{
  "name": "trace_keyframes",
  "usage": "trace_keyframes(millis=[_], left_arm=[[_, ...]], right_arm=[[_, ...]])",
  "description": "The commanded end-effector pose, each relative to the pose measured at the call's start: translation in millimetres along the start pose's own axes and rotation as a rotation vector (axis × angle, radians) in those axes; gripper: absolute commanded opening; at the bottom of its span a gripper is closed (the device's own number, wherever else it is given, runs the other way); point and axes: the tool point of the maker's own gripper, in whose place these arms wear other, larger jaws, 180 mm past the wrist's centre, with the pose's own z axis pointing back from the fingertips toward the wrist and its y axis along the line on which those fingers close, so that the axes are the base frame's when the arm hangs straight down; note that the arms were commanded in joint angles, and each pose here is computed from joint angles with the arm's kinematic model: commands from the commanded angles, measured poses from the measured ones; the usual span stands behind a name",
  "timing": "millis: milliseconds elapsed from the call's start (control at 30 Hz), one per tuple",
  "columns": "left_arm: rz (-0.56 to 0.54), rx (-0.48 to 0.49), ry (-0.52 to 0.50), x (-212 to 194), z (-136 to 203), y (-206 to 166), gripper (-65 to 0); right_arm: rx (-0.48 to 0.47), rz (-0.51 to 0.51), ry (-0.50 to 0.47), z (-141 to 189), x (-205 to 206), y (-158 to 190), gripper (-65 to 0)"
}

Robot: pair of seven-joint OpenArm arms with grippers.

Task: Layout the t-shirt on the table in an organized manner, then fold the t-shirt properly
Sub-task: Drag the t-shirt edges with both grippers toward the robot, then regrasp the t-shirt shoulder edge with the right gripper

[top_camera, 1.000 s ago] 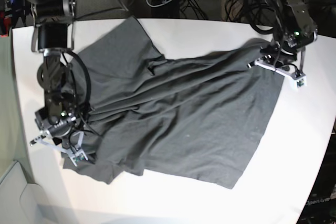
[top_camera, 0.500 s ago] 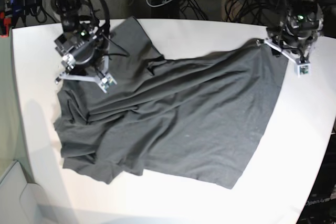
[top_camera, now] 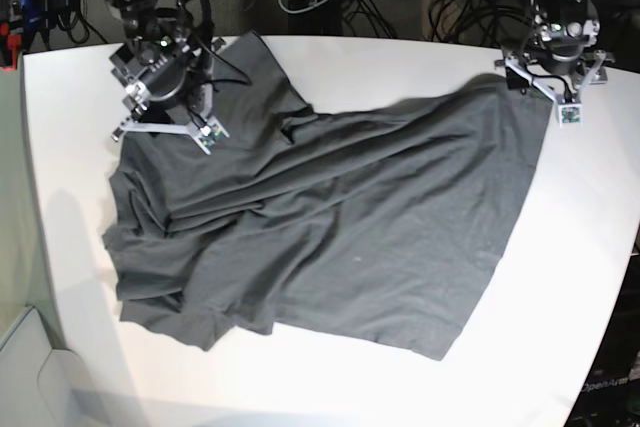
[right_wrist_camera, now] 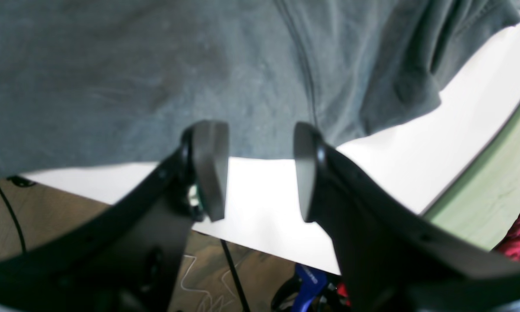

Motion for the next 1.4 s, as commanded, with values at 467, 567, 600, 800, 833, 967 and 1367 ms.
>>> trace_keyframes(millis=[467, 567, 600, 800, 833, 967, 1367], left_arm=[[0.090, -0.017, -0.053, 24, -14, -21, -15.6], [0.097, -0.018, -0.048, 27, -20, -23, -18.5], [0.098, -0.017, -0.034, 23, -24, -23, -22.1], [0.108, -0.015, -0.019, 22, -30, -23, -57.3], [0.110, -0.013, -0.016, 22, -29, -22, -61.3], [0.111, -0.007, -0.024, 25, -28, -20, -64.4], [0.107, -0.003, -0.021, 23, -27, -18, -64.9]], right_arm=[[0.003, -0.001, -0.001, 2, -4, 3, -39.4], [0.004, 0.000, 0.001, 3, -5, 4, -39.4], [0.007, 0.003, 0.001, 3, -5, 5, -39.4], [0.048, -0.009, 0.004, 3, -8, 22, -39.4], [0.052, -0.011, 0.001, 3, -7, 24, -39.4], [0.095, 0.029, -0.003, 5, -6, 44, -39.4], [0.129, 0.064, -0.038, 4, 13, 59, -39.2]])
